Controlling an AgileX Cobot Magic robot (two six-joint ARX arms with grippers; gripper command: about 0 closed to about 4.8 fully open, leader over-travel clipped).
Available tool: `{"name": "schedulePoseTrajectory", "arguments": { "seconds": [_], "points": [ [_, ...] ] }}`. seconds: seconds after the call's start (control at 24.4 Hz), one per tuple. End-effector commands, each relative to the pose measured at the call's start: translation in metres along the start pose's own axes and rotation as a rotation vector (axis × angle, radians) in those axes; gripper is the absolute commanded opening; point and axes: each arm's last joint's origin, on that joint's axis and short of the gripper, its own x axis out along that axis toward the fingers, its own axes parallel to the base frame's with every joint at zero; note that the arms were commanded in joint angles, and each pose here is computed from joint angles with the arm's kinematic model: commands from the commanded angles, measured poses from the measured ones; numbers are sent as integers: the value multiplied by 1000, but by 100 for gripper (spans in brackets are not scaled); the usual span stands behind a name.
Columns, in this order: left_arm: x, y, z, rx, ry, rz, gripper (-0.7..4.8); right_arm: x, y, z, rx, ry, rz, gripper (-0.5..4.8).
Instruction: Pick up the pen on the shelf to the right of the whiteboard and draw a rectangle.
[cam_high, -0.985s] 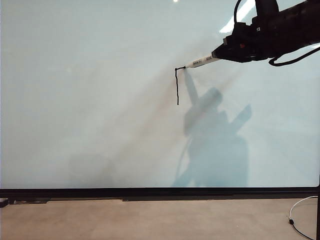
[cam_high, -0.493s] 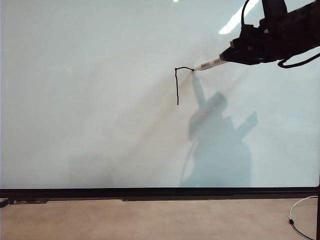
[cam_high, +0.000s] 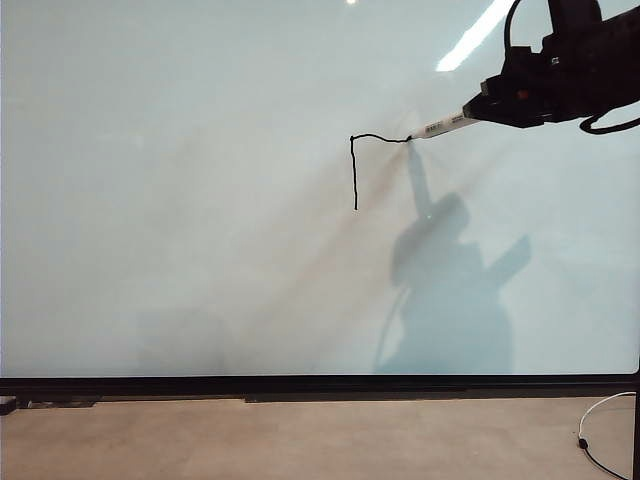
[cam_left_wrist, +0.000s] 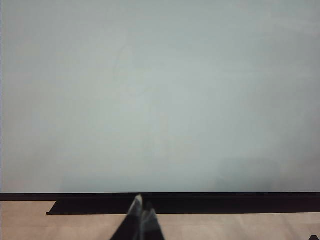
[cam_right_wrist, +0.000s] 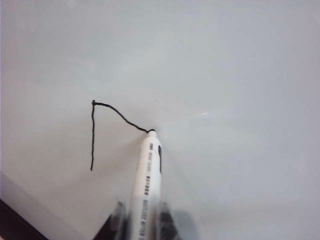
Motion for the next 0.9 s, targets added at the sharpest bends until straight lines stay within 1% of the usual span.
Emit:
{"name": "schedulePoseTrajectory", "arguments": {
  "seconds": [0.04,0.62,0.7,0.82,0.86,0.9],
  "points": [
    [0,0,2,4,-8,-4,-4,-3,-4,7,-12,-30,-40,-6],
    [0,0,1,4,-8,-4,-4,-10,-4,4,-10,-17,-56,-6],
    [0,0,2,4,-8,-4,-4,-10,-3,4,-10,-21,-36,-6],
    [0,0,2,4,-8,-4,-4,-12,1,3,12,-29,23,-6],
    [0,0,2,4,-8,-4,-5,-13,3,2,16,-30,33,-6],
    [0,0,1,4,-8,-4,-4,-15,11,0,17,-32,51,-6]
  ]
}}
